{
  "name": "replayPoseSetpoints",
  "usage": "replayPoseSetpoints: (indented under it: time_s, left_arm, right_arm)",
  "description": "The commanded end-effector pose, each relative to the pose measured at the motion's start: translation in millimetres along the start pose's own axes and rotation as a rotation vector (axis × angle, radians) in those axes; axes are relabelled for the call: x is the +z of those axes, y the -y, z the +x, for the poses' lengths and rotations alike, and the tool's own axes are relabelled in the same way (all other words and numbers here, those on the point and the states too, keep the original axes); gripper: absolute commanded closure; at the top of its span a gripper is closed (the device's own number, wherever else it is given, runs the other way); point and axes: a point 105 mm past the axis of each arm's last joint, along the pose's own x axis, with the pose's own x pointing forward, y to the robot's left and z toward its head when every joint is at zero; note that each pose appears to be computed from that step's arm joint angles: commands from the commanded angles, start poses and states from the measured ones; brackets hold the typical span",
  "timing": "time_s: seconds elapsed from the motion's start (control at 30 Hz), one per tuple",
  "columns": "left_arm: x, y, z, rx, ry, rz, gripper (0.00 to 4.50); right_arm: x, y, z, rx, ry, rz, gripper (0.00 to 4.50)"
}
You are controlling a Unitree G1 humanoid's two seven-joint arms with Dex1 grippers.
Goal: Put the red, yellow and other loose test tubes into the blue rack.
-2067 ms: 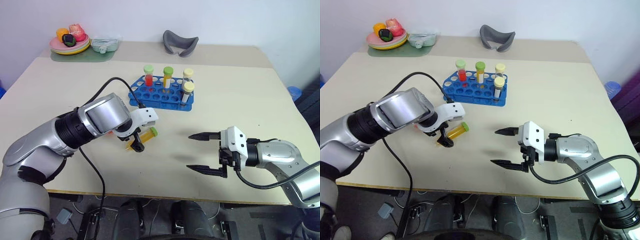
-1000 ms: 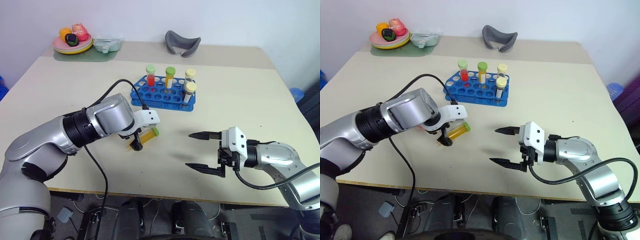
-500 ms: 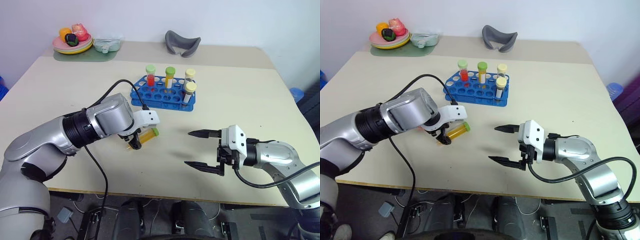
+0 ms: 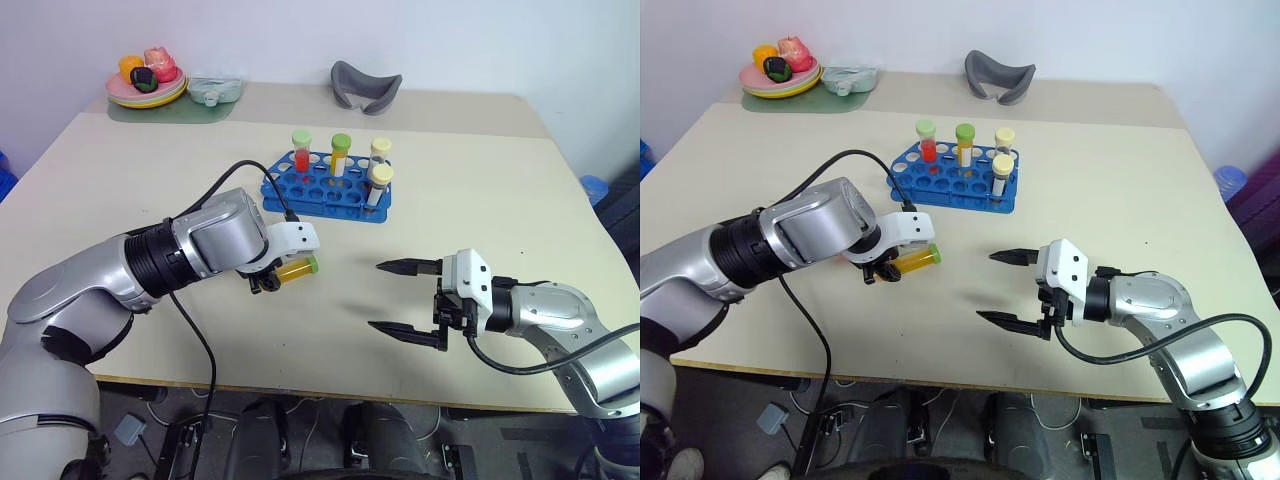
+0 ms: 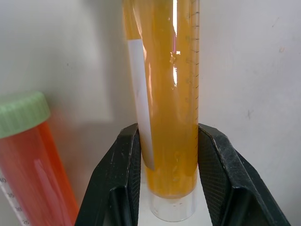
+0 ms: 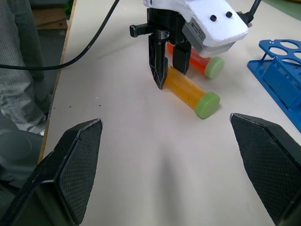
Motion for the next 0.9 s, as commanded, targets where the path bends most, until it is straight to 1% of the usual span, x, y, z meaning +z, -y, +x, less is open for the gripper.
replayPoseSetpoints:
  time_s: [0.03, 0.07, 0.1, 0.13, 0.27, 0.37, 0.47, 0.57, 0.6, 0.67, 0.73, 0.83, 0.9]
  left_arm:
    - [2.1, -2.2, -3.9, 0.021, 0.008, 0.024, 2.81]
    - [2.5, -2.0, -4.1, 0.020, 0.011, 0.022, 3.33]
    - [3.4, -2.1, -4.5, 0.021, 0.015, 0.020, 3.54]
    - [4.4, -2.2, -5.1, 0.022, 0.019, 0.020, 3.62]
    - [7.0, -4.7, -6.8, 0.028, 0.036, 0.009, 3.62]
    - [10.8, -7.6, -14.0, 0.034, 0.071, -0.016, 3.62]
    - [16.3, -10.6, -36.1, 0.034, 0.146, -0.046, 3.62]
    - [20.6, -16.7, -60.9, 0.065, 0.255, -0.071, 3.62]
    - [21.5, -18.5, -67.7, 0.077, 0.299, -0.076, 3.62]
    - [25.9, -19.7, -81.7, 0.097, 0.432, -0.059, 3.62]
    - [35.4, -23.3, -95.4, 0.145, 0.635, -0.063, 3.62]
    - [46.5, -37.2, -116.9, 0.340, 0.942, -0.074, 3.62]
    - [43.9, -43.4, -119.7, 0.419, 1.045, -0.143, 3.62]
  right_arm:
    - [11.9, -1.5, 0.8, 0.005, 0.036, -0.035, 0.05]
    - [11.9, -1.6, 0.8, 0.005, 0.035, -0.035, 0.05]
    - [12.0, -1.7, 1.0, 0.005, 0.036, -0.035, 0.05]
    - [12.2, -1.8, 1.2, 0.006, 0.036, -0.035, 0.05]
    - [12.4, -1.8, 1.6, 0.006, 0.036, -0.034, 0.05]
    - [13.0, -1.9, 1.8, 0.004, 0.036, -0.035, 0.05]
    - [14.0, -1.9, 0.2, -0.006, 0.035, -0.035, 0.05]
    - [14.0, -1.8, -2.6, -0.020, 0.031, -0.033, 0.05]
    - [14.6, -0.2, -3.1, -0.031, 0.031, -0.040, 0.05]
    - [18.0, 6.5, -3.4, -0.067, 0.039, -0.055, 0.05]
    - [23.7, 17.3, -3.6, -0.124, 0.058, -0.071, 0.05]
    - [33.4, 30.2, -3.6, -0.206, 0.121, -0.059, 0.05]
    - [36.3, 31.6, -3.2, -0.223, 0.146, -0.040, 0.05]
